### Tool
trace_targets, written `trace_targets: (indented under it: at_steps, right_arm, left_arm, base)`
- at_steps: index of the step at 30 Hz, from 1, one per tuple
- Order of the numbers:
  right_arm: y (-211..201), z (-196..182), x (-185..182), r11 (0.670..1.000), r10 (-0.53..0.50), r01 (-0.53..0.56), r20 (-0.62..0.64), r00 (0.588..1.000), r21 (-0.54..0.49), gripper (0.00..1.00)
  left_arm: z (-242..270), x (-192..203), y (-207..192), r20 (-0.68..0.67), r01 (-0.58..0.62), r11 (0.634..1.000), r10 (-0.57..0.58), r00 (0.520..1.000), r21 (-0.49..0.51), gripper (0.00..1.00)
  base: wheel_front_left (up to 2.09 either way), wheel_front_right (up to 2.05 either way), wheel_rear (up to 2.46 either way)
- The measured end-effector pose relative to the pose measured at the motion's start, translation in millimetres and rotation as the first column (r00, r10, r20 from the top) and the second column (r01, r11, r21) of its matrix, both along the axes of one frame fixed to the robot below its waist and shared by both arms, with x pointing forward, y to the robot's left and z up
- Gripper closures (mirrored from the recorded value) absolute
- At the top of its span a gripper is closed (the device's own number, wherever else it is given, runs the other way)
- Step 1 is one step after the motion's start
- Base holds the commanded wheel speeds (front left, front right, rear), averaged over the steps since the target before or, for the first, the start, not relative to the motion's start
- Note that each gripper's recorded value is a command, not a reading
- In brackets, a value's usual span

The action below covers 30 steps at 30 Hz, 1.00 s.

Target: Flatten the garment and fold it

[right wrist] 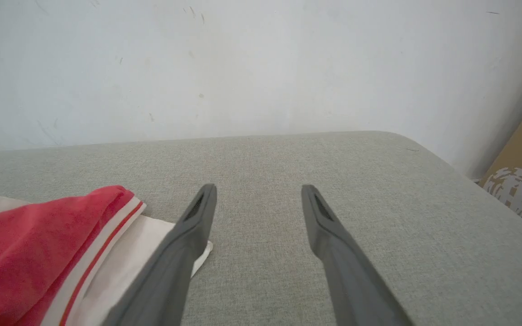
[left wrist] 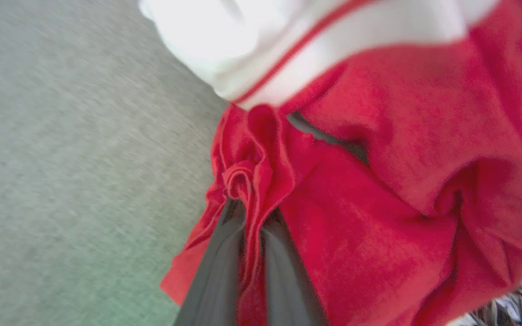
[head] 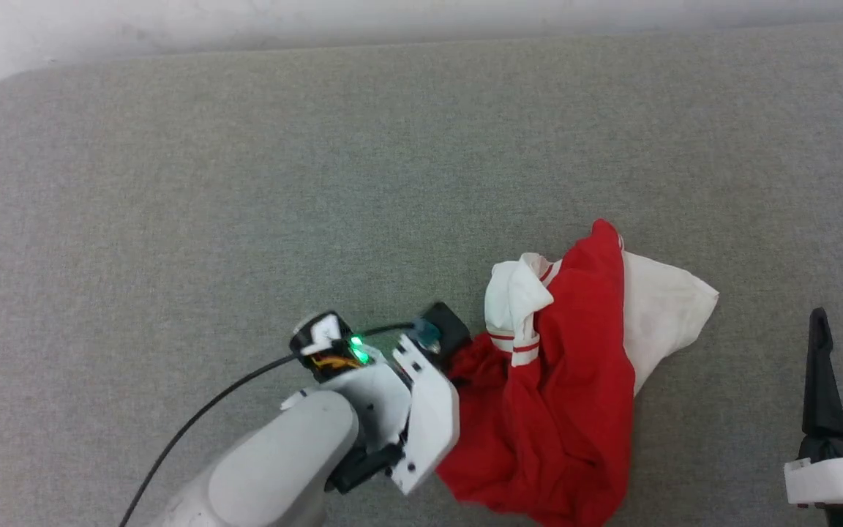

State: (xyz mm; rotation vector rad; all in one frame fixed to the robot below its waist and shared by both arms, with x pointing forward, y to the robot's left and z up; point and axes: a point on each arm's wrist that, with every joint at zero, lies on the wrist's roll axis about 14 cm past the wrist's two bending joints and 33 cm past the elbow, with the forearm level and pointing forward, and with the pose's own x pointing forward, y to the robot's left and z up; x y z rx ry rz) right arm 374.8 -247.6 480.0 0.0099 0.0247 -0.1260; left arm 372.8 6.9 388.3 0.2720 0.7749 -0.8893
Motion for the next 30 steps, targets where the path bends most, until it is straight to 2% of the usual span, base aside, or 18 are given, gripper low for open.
trace_targets:
  at_steps: [3,6,8,10,12,15,19,22,24,25,26,27,30]
  right_arm:
    - [1,1,0,1.0,0.004,-0.004,0.005,1.0,0.002,0.0]
    - [4,6,2,1.0,0.013,-0.013,0.019,1.0,0.003,0.0]
    - [6,9,3,1.0,0.02,-0.02,0.03,0.999,0.003,0.0]
    - [9,12,4,1.0,0.029,-0.029,0.039,0.999,0.001,0.0]
    - [12,14,5,0.999,0.039,-0.039,0.042,0.998,-0.002,0.0]
    - [15,16,7,0.999,0.051,-0.051,0.042,0.998,-0.003,0.0]
    - [19,14,9,0.998,0.065,-0.065,0.031,0.997,0.0,0.0]
    - [21,10,10,0.997,0.072,-0.071,0.018,0.997,-0.002,0.0]
    - [25,8,12,0.997,0.082,-0.082,0.008,0.997,-0.003,0.0]
    - [27,8,13,0.996,0.089,-0.089,0.007,0.996,-0.004,0.0]
    - [29,7,14,0.995,0.095,-0.095,0.004,0.995,-0.001,0.0]
    - [31,7,16,0.995,0.102,-0.102,0.003,0.995,0.0,0.0]
    - [37,9,17,0.993,0.119,-0.119,0.004,0.993,-0.002,0.0]
  left_arm:
    - [24,29,5,0.115,-0.109,0.987,0.123,0.986,-0.116,1.0]
    - [61,61,23,0.228,-0.226,0.945,0.28,0.933,-0.236,1.0]
    - [87,78,42,0.288,-0.296,0.902,0.387,0.876,-0.313,1.0]
    - [109,90,72,0.337,-0.378,0.849,0.501,0.797,-0.37,1.0]
    - [117,90,108,0.331,-0.486,0.768,0.627,0.705,-0.418,1.0]
    - [94,64,162,0.278,-0.657,0.641,0.766,0.58,-0.396,1.0]
    - [41,-1,191,0.112,-0.826,0.476,0.878,0.465,-0.303,1.0]
    - [10,-45,196,0.005,-0.895,0.389,0.918,0.398,-0.217,1.0]
    - [-5,-70,191,-0.062,-0.919,0.356,0.927,0.371,-0.168,1.0]
    - [-9,-78,188,-0.082,-0.923,0.351,0.927,0.366,-0.157,0.99]
    - [-9,-81,187,-0.091,-0.928,0.336,0.931,0.353,-0.162,0.21]
    - [-7,-79,188,-0.092,-0.931,0.315,0.938,0.335,-0.182,0.0]
    - [6,-71,191,-0.067,-0.924,0.296,0.945,0.32,-0.244,0.0]
  base:
    - [0.0,0.0,0.0]
    - [0.0,0.0,0.0]
    - [0.0,0.0,0.0]
    - [0.0,0.0,0.0]
    - [0.0,0.0,0.0]
    - [0.0,0.0,0.0]
    - [0.0,0.0,0.0]
    - [0.0,0.0,0.0]
    - [0.0,0.0,0.0]
    - [0.0,0.0,0.0]
    - [0.0,0.0,0.0]
    - [0.0,0.0,0.0]
    - [0.0,0.0,0.0]
